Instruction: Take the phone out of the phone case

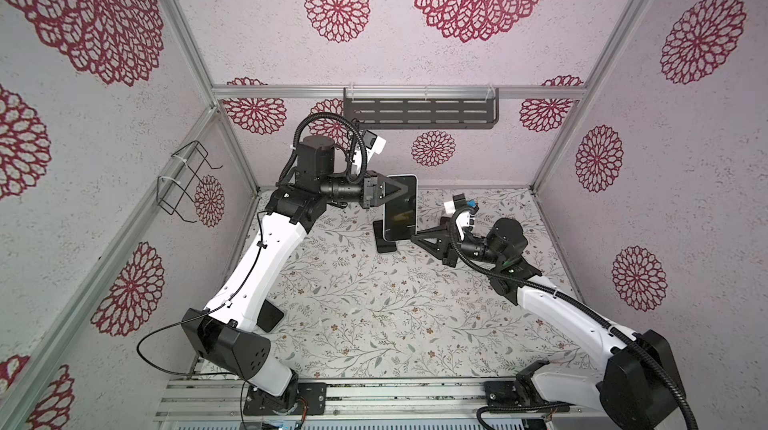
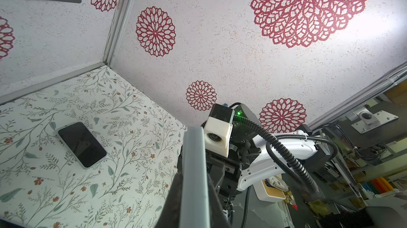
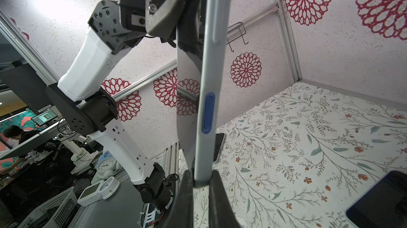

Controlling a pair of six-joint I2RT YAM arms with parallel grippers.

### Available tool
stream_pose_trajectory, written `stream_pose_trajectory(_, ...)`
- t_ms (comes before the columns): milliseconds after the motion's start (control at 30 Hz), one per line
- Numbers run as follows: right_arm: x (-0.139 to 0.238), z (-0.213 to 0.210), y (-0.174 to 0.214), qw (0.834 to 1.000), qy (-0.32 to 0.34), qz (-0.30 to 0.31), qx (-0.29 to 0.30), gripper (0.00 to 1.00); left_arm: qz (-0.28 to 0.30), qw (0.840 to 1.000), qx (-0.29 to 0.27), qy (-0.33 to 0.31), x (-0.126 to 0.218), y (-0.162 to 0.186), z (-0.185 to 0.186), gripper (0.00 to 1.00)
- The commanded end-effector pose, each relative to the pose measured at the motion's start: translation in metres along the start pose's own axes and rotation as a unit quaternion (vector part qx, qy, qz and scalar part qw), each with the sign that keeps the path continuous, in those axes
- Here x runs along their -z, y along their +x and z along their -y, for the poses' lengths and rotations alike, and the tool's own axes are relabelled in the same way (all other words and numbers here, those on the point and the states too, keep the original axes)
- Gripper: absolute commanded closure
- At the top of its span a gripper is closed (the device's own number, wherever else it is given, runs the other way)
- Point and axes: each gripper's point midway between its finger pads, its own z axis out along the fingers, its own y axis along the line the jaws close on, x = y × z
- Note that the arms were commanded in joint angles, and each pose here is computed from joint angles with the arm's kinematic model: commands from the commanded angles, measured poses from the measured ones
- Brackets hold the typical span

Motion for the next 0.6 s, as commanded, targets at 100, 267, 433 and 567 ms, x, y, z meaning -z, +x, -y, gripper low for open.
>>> stream_pose_trajectory(100,-0.001,-0.025,-0.019,0.995,-0.043,0.027,0.081,1.00,0.019,1.000,-0.007,0.018,0.002,-0.009,0.016,1.00)
stream_pose_trajectory(267,-0.002,-0.021,-0.016,0.991,-0.039,0.026,0.126,1.00,0.030,0.999,0.012,0.039,0.001,-0.014,0.024,1.00)
stream_pose_trajectory(433,-0.005,-0.011,-0.012,0.976,-0.021,0.011,0.214,1.00,0.034,0.996,0.034,0.070,-0.005,-0.016,0.039,1.00)
stream_pose_trajectory(567,-0.008,-0.001,-0.016,0.956,-0.001,0.017,0.293,1.00,0.034,0.995,0.040,0.086,-0.010,-0.017,0.050,1.00)
